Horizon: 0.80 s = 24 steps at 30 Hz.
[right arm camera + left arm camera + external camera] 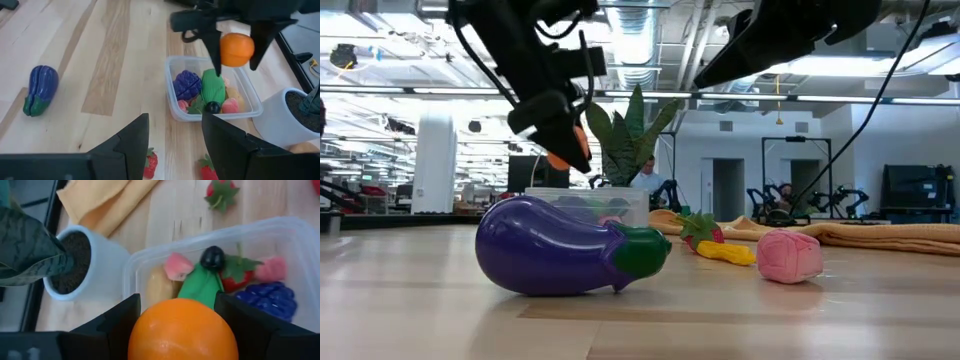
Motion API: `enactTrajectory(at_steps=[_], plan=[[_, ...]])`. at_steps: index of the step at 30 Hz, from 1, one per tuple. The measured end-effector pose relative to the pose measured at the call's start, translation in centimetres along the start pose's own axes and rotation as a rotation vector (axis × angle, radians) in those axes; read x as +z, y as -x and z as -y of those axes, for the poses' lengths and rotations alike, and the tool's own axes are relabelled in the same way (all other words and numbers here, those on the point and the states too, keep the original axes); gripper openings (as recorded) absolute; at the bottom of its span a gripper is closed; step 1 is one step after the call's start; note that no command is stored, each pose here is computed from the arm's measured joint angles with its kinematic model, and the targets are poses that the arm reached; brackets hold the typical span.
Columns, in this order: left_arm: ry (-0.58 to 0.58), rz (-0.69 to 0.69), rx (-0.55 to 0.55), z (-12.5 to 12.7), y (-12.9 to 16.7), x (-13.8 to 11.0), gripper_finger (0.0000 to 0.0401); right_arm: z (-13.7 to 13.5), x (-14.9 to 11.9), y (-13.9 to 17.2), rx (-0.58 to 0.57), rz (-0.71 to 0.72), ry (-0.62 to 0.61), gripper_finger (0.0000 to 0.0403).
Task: Pick and placing Produce into tupperware
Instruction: Put the orange into the transparent bin
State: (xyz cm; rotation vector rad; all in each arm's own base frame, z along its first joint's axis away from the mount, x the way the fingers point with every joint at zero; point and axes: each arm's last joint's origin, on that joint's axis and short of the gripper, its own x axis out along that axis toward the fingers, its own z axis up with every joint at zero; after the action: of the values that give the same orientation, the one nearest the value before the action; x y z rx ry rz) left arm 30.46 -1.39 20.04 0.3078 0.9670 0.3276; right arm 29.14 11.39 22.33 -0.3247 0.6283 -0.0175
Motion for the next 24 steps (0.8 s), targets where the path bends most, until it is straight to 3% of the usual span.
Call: enactTrajectory(at_steps=[11, 24], plan=[[0.072, -0.034, -0.055, -3.4, -1.6, -0.4, 0.0238, 0.0, -0.1, 0.0, 0.0, -0.013, -0.011, 0.0178], [0.104, -0.052, -0.103, -4.4, -2.4, -0.7, 0.0238, 0.0, -0.2, 0.0, 0.0, -0.017, -0.017, 0.0178]])
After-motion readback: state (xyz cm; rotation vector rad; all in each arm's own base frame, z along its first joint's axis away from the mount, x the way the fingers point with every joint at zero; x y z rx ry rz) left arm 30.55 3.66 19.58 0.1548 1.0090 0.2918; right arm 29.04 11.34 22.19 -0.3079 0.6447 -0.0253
